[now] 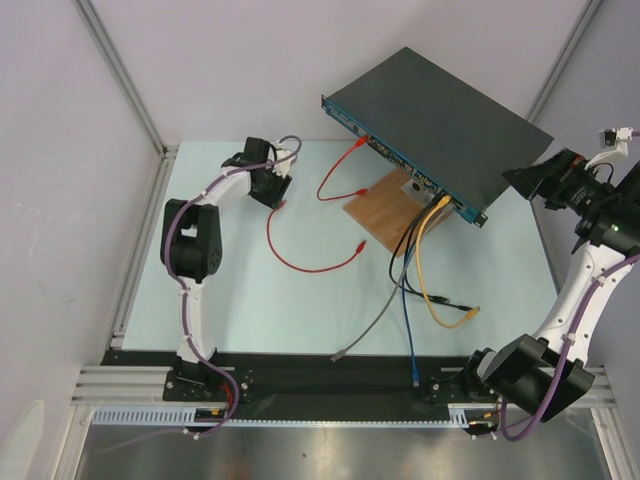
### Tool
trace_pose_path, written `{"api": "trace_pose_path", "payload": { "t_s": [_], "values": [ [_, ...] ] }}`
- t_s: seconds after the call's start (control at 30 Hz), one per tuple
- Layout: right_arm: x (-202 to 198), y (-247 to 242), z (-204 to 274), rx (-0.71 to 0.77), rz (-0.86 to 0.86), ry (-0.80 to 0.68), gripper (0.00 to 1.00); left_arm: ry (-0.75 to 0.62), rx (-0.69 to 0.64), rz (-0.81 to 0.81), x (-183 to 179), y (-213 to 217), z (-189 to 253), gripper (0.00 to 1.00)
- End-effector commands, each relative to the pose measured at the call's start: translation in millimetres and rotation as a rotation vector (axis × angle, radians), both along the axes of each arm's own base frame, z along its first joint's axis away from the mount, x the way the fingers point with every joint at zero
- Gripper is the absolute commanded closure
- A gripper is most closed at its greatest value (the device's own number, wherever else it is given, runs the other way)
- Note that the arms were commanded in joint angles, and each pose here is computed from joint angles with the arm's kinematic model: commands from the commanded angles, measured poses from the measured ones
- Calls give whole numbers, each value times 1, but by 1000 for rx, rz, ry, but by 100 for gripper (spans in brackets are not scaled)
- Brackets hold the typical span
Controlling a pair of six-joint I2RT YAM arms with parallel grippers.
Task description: Insert the plug into the switch port
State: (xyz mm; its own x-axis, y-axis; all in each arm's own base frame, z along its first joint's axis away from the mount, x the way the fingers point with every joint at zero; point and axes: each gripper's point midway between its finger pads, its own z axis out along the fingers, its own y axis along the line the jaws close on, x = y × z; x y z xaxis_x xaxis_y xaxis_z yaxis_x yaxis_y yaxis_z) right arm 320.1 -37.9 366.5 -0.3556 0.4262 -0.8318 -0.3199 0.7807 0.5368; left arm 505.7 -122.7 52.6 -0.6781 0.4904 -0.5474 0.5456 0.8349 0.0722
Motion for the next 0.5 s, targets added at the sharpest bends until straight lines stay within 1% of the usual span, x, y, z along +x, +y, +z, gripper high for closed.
{"api": "trace_pose_path", "payload": {
  "t_s": [0.0,0.2,0.3,0.37,0.4,0.43,0.47],
  "values": [
    [-2,1,20,-67,-6,-59,0,-41,-27,-28,15,-7,2,50],
    [0,1,20,-61,-3,-50,0,-7,7,2,14,0,-20,55],
    [0,6,21,-65,12,-53,0,11,21,7,9,4,-28,63],
    [-1,11,22,-72,19,-58,0,26,21,7,4,5,-31,73],
    [0,17,21,-74,32,-57,0,15,10,1,4,4,-24,78],
    [0,19,21,-80,35,-58,0,7,3,1,4,4,-20,90],
    [0,24,18,-77,43,-52,0,0,-9,8,2,5,-16,96]
  ]
}}
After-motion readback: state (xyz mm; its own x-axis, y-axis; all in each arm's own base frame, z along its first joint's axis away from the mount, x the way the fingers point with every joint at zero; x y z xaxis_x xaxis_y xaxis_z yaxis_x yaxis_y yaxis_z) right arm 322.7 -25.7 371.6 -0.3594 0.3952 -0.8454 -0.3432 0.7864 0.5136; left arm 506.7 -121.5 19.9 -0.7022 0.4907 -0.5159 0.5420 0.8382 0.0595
